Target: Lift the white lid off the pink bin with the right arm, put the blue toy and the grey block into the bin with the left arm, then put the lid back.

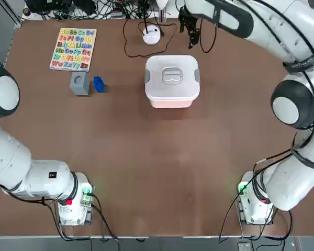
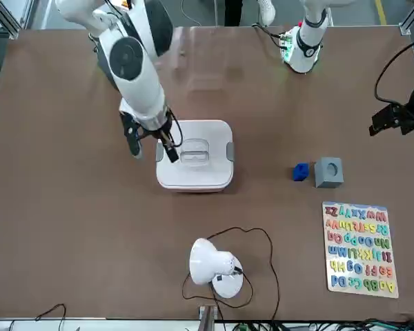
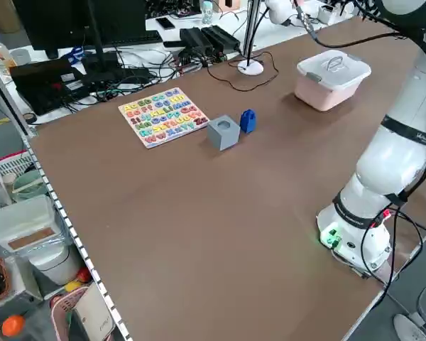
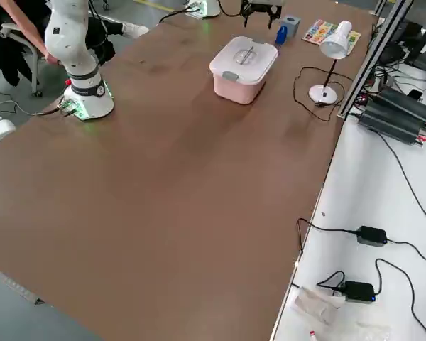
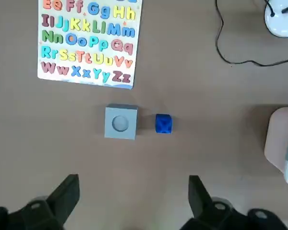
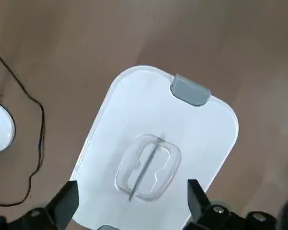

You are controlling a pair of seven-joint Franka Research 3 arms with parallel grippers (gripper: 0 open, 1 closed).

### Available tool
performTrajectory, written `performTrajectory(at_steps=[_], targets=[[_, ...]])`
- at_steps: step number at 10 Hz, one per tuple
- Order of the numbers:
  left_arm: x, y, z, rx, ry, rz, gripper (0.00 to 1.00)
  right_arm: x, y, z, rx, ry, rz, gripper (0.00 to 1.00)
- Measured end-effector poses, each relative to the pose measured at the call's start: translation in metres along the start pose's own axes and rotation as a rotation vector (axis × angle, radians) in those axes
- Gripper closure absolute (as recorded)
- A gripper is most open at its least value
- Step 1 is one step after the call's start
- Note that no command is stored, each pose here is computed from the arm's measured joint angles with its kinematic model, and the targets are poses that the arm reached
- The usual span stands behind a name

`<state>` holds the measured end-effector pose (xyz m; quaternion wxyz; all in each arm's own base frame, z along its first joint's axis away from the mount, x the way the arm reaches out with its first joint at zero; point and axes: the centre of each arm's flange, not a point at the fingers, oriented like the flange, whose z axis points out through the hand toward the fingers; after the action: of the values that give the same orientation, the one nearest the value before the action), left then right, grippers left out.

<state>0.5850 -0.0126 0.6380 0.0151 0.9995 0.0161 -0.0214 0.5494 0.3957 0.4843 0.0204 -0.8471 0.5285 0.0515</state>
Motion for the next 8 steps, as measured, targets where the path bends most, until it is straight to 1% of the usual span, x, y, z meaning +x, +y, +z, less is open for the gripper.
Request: performTrajectory(at_steps=[3,5,8], targets=[[0.000,-0.012,-0.002,-0.001,0.005,-0.021,0.00,-0.031,-0.009,0.064,-0.065,0.007,-0.040,0.00],[0.000,-0.013,-0.003,-0.001,0.007,-0.022,0.00,-0.049,-0.011,0.099,-0.090,0.015,-0.059,0.00],[0.000,-0.013,-0.003,-0.001,0.007,-0.022,0.00,-0.052,-0.016,0.120,-0.091,0.018,-0.052,0.00]])
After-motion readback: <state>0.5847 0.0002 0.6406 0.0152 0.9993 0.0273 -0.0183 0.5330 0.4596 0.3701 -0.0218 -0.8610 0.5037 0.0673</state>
